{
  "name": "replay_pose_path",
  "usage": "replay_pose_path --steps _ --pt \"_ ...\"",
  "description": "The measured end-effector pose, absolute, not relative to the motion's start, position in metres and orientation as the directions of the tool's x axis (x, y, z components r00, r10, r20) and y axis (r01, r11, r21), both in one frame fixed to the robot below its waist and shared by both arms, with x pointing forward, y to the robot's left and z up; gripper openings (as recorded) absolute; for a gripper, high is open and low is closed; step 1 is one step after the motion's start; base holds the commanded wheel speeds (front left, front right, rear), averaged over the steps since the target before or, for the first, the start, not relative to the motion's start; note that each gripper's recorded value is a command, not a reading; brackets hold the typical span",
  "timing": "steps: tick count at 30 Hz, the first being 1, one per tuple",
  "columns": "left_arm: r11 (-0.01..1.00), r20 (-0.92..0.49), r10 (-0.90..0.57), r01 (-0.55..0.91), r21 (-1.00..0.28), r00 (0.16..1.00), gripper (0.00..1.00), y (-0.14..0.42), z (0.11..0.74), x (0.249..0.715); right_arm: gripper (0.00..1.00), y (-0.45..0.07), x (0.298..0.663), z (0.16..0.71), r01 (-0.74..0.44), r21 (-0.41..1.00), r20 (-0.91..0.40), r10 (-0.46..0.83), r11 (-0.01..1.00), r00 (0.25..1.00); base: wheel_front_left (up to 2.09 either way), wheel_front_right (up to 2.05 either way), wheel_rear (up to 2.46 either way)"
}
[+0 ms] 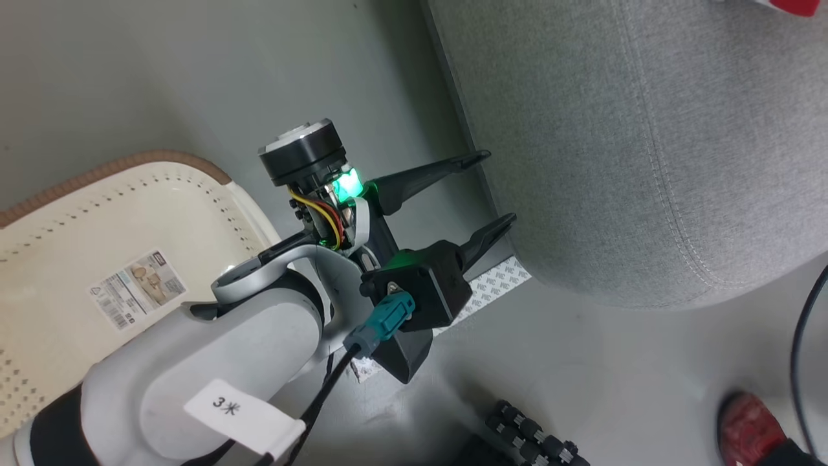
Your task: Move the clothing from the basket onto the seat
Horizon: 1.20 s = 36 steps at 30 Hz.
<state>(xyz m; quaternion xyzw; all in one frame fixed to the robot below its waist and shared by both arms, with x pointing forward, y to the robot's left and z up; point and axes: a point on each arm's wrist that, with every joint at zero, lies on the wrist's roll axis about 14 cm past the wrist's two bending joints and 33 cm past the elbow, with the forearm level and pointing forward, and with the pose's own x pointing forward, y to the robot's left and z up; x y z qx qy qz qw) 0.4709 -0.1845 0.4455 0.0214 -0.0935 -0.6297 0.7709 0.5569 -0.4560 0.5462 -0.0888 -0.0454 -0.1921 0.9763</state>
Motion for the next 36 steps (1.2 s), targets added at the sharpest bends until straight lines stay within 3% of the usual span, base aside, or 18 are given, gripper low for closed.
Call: replay_pose_path --steps 10,22,27,36 --pt "0.29 0.178 -0.947 0.949 0.125 0.266 1.0 -0.177 0.479 0.472 1.0 -0.402 0.513 0.53 0.273 -0.15 0.113 -0.257 0.95 0.96 0.0 0.0 0.0" --pt "0.559 0.181 -0.807 0.826 -0.07 0.562 1.0 -0.115 0.492 0.487 1.0 -0.285 0.503 0.509 -0.042 -0.102 0.054 0.047 0.994 0.997 0.0 0.0 0.0" --pt "0.685 0.15 -0.7 0.716 -0.133 0.698 1.0 -0.074 0.495 0.484 1.0 -0.235 0.484 0.514 -0.163 -0.072 0.071 0.168 0.984 0.983 0.0 0.0 0.0" --pt "0.885 0.105 -0.433 0.444 -0.137 0.895 1.0 0.021 0.511 0.466 1.0 -0.163 0.445 0.529 -0.308 0.012 0.13 0.304 0.951 0.944 0.0 0.0 0.0"
